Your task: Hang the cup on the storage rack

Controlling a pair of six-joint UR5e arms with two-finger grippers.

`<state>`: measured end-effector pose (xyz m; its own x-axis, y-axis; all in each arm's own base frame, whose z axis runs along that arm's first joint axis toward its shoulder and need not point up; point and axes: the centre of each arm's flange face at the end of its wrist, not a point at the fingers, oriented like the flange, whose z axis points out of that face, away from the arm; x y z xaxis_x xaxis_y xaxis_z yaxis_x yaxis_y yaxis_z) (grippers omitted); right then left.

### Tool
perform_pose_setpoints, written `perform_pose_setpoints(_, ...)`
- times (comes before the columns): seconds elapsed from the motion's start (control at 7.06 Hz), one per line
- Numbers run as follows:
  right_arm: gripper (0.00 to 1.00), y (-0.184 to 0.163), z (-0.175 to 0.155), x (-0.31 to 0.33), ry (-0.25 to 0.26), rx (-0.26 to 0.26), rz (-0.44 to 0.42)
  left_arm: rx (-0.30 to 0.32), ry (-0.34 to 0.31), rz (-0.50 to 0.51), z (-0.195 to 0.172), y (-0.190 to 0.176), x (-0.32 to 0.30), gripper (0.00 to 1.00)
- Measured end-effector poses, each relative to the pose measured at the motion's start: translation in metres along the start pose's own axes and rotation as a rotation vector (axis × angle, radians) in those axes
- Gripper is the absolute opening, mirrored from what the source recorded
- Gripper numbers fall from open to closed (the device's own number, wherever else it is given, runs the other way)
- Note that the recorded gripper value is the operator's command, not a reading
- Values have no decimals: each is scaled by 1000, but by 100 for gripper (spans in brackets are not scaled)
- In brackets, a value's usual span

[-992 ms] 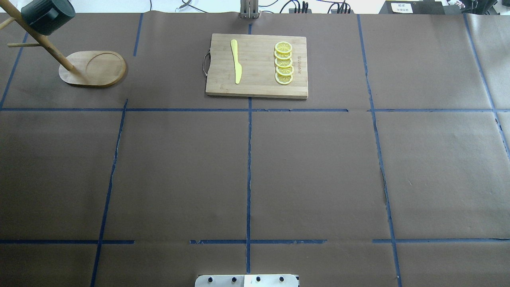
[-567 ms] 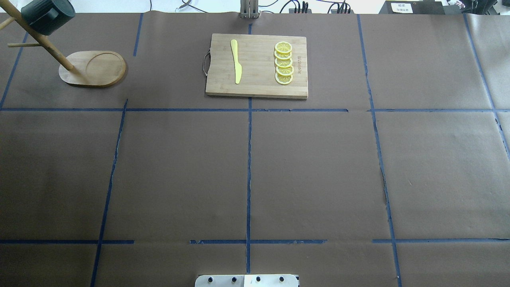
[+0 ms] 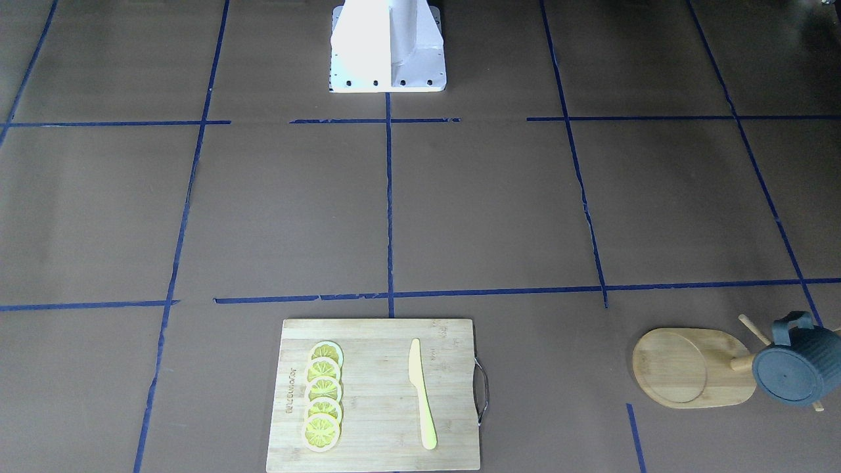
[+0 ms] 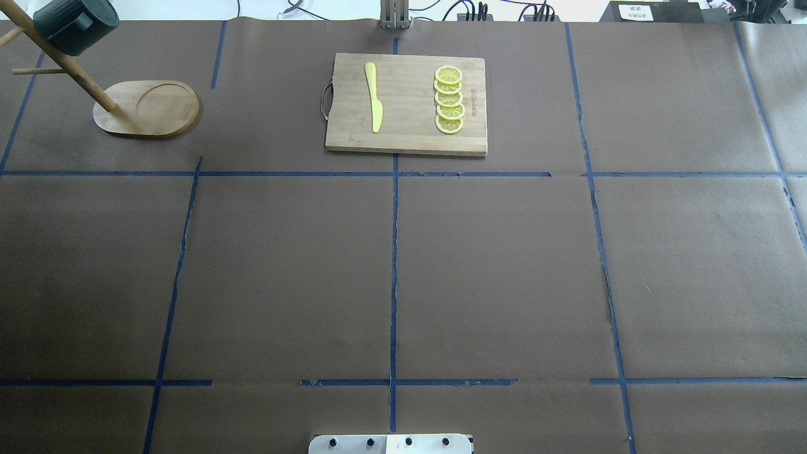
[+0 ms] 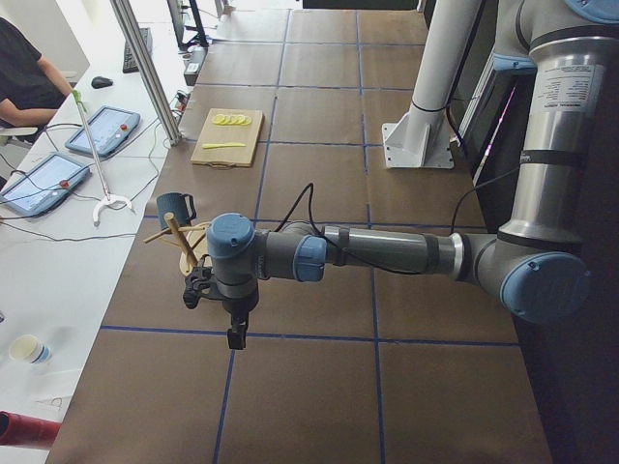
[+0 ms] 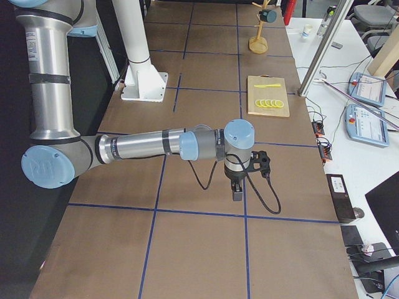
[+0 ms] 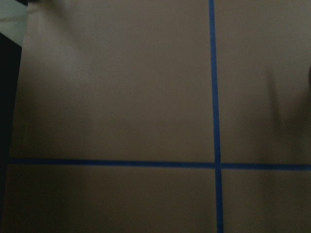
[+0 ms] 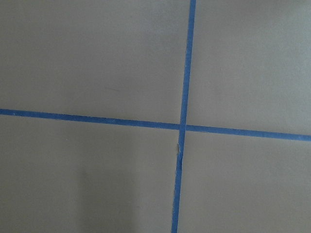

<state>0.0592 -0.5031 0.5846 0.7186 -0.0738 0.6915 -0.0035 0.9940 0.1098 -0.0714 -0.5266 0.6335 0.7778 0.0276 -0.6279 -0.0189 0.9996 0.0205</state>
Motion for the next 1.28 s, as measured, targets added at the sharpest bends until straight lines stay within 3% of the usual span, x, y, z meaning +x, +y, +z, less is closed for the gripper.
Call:
perform_pose_setpoints(0.28, 100, 4, 10, 18, -67, -19, 46, -75, 48, 6, 6, 3, 0, 100)
perform_pose_setpoints(0.57, 100, 19, 23, 53, -118, -36, 109, -89, 57, 1, 15, 5, -6, 100)
perform_pose_setpoints(0.85, 100, 45, 39, 75, -123, -47, 107, -79, 58, -3, 25, 4, -14, 100)
perform_pose_setpoints(1.28, 100, 49, 37, 80, -95, -36, 98, -74, 57, -12, 27, 4, -16, 100)
